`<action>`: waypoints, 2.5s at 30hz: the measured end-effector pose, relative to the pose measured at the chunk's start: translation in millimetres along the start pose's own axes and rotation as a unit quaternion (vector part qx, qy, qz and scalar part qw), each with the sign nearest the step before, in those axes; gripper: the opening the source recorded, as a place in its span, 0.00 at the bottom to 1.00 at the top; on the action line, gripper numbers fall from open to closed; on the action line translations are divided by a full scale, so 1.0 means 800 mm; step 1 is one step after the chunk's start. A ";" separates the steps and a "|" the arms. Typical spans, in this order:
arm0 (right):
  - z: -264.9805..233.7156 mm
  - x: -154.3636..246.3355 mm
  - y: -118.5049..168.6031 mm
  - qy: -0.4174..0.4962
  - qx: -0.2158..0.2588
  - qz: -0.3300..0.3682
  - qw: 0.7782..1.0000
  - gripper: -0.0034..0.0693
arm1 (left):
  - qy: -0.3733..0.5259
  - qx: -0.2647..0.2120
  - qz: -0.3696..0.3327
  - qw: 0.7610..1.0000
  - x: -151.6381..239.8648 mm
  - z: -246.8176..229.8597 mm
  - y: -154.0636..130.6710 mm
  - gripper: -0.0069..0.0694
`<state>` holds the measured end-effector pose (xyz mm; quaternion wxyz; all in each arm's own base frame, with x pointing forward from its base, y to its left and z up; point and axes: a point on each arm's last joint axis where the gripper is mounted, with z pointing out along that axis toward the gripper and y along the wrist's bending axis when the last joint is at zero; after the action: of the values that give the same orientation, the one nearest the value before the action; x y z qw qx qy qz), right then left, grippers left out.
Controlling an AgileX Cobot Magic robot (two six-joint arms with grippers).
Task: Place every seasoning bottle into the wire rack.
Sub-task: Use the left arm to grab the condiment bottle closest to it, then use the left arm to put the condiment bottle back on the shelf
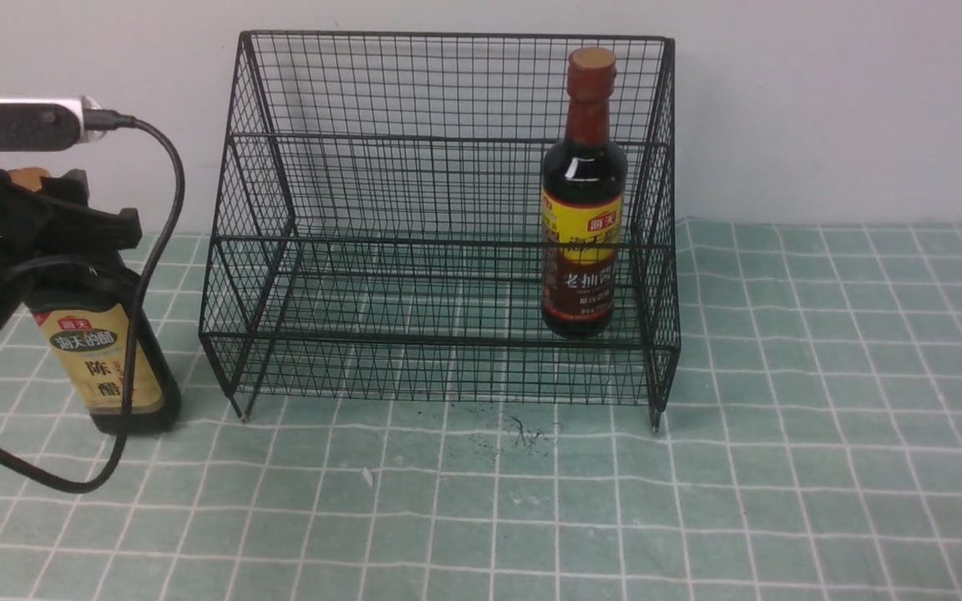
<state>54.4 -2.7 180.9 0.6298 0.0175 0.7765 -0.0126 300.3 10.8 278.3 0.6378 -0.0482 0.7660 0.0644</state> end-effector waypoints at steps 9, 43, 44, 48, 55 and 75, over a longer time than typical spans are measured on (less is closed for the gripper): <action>0.000 0.000 0.000 0.000 0.000 0.000 1.000 0.03 | -0.155 0.030 -0.037 0.987 -0.159 -0.071 0.007 0.48; 0.000 0.000 0.000 0.000 0.000 0.000 1.000 0.03 | -0.128 0.108 -0.047 0.985 -0.150 0.065 -0.116 0.48; 0.000 0.000 0.000 0.000 0.000 0.000 1.000 0.03 | -0.133 0.101 -0.050 0.985 -0.149 0.068 -0.115 0.48; 0.000 0.000 0.000 0.000 0.000 0.000 1.000 0.03 | -0.146 0.085 -0.057 0.984 -0.147 0.074 -0.113 0.48; 0.000 0.000 0.000 0.000 0.000 0.000 1.000 0.03 | -0.151 0.080 -0.060 0.983 -0.146 0.074 -0.114 0.48; 0.000 0.000 0.000 0.000 0.000 0.001 1.000 0.03 | -0.075 0.141 -0.037 0.987 -0.129 0.083 -0.143 0.48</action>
<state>54.4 -2.6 180.9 0.6296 0.0180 0.7766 -0.0118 401.2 -92.2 363.7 0.6955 0.0186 0.7154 -0.0644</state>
